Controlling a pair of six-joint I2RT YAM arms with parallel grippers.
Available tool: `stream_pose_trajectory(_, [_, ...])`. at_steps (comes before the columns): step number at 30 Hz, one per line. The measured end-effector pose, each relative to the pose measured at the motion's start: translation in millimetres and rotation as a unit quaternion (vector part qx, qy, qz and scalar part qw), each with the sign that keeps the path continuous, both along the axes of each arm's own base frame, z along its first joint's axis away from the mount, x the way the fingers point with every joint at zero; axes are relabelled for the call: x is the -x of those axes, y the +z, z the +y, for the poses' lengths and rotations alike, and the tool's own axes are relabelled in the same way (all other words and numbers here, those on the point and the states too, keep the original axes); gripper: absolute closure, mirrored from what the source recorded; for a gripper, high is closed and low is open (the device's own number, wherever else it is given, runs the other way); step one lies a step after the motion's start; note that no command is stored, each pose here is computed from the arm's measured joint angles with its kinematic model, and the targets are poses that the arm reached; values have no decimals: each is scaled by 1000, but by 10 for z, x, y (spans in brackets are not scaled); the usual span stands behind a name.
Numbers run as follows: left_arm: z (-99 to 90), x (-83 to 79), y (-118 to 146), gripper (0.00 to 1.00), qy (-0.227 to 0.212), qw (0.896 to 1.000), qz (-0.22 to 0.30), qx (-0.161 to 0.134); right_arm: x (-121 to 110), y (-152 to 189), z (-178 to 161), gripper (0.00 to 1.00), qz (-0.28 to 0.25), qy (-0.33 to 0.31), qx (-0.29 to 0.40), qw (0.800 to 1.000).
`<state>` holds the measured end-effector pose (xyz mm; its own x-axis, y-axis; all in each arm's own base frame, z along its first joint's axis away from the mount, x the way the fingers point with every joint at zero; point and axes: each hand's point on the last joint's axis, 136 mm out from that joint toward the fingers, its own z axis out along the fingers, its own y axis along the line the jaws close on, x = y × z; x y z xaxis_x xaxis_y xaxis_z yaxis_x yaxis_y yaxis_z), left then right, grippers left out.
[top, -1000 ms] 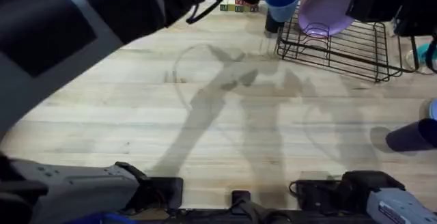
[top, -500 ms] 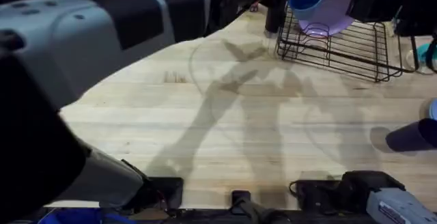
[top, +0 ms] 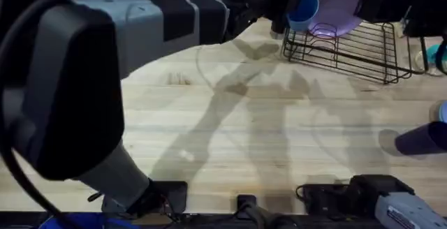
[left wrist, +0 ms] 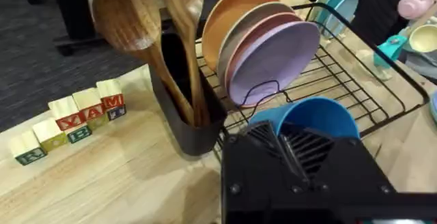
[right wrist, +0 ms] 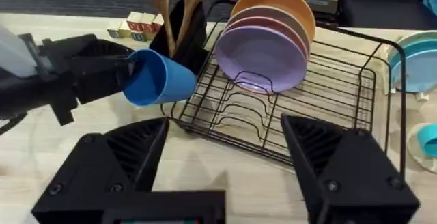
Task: Pick up the cup on the table and put them onto the rack.
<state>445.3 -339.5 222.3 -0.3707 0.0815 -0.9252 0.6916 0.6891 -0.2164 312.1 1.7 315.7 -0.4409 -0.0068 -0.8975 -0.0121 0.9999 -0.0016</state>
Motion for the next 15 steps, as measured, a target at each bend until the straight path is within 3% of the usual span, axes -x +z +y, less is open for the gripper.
stream_pose_trajectory(15, [-10,-56,-245,959,7,1000,18,-12,0,0,0,6,0,0,0,1000])
